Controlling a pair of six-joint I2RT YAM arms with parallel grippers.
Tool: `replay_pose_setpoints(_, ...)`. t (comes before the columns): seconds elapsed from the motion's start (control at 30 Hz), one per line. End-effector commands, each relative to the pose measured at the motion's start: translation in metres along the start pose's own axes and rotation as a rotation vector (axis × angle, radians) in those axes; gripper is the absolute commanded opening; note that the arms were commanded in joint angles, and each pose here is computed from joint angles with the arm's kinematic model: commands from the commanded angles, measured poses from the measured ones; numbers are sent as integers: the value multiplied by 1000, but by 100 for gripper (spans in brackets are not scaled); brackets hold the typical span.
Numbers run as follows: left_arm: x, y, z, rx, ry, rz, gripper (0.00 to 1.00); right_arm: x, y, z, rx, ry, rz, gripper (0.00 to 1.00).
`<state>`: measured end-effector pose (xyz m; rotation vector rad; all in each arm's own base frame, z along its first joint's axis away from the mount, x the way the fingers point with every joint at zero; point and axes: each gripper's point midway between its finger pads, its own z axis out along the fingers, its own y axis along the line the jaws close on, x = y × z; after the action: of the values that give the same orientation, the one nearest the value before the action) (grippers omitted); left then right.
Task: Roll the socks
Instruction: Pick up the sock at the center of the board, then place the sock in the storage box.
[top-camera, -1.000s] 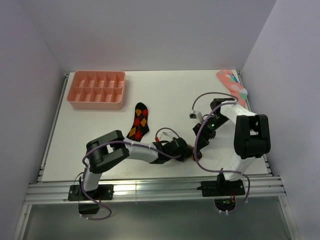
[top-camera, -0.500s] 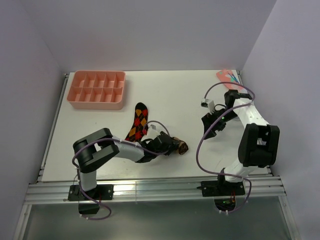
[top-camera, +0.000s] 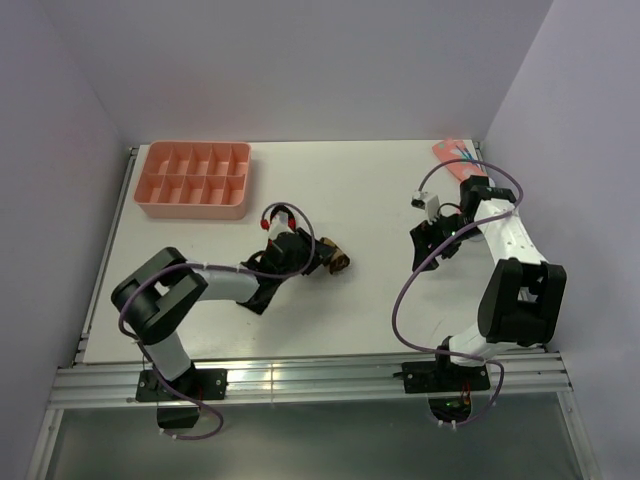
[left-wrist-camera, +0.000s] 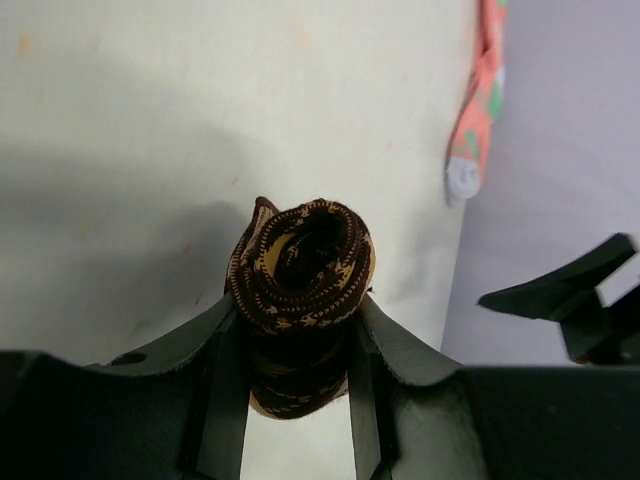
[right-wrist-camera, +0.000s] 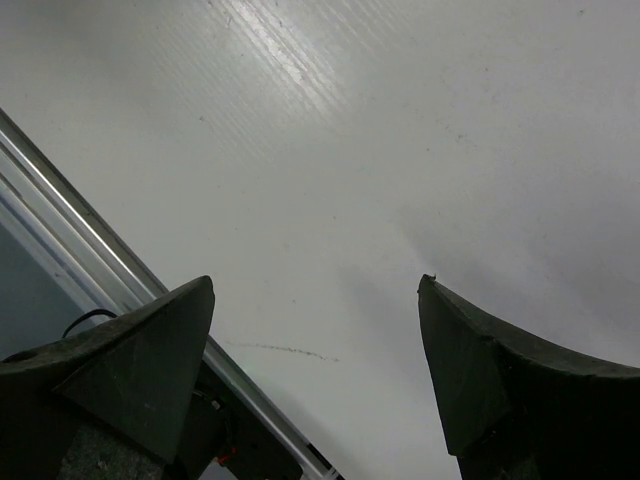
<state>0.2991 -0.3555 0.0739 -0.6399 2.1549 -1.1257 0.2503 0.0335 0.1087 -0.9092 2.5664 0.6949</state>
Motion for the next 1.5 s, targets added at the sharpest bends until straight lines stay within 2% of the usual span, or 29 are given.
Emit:
replay_pose_setpoints(0.0,-41,-68,-12,193,-34,84,0,-10,-5,-10,41,-46,-23,89)
replay_pose_setpoints(0.13,-100,-90,-19,206,-112,104,0,-13,-5,-14,54,-61,-26,89)
replay_pose_setpoints(0.23,-172,-98,-23,199,-209,116,0,-15,-6,-17,68,-70,-31,89)
replay_pose_setpoints(0.27,-190,-111,-25,225,-233,140,0,-16,-5,-18,71,-73,-36,89)
replay_pose_setpoints(0.33,-206,-108,-20,221,-199,164,0,-17,-7,-21,87,-73,-40,89)
replay_pose_setpoints(0.37,-236,-115,-24,242,-230,195,0,-17,-6,-23,92,-75,-41,89)
replay_pose_setpoints(0.43,-251,-104,-16,246,-170,217,0,-17,-8,-24,105,-73,-45,89)
replay_pose_setpoints(0.47,-286,-109,-22,264,-211,238,0,-17,-8,-25,112,-71,-49,89)
replay_pose_setpoints(0.5,-300,-107,-21,271,-206,254,0,-16,-10,-25,120,-65,-51,89)
replay_pose_setpoints(0.53,-300,-90,-10,258,-125,256,0,-15,-11,-26,128,-62,-51,89)
replay_pose_setpoints(0.57,-334,-99,-17,268,-170,318,0,-15,-12,-27,134,-58,-50,89)
replay_pose_setpoints(0.6,-342,-92,-13,248,-156,338,0,-15,-13,-27,139,-55,-49,89)
replay_pose_setpoints(0.63,-349,-64,-2,186,-111,321,0,-14,-16,-27,149,-49,-47,89)
replay_pose_setpoints(0.67,-364,-76,-3,207,-122,397,0,-14,-17,-27,151,-47,-44,89)
replay_pose_setpoints(0.83,-394,-40,16,160,-66,453,0,-13,-23,-29,176,-27,-34,89)
replay_pose_setpoints(0.87,-410,-36,7,174,-71,463,0,-11,-24,-28,181,-18,-30,89)
replay_pose_setpoints(0.97,-422,-21,9,181,-44,459,0,-10,-28,-27,188,-8,-23,89)
replay_pose_setpoints(1.23,-417,23,6,67,35,418,0,-6,-29,-18,157,-2,-5,89)
replay_pose_setpoints(1.47,-420,24,6,78,58,425,0,-3,-27,-15,148,3,-13,89)
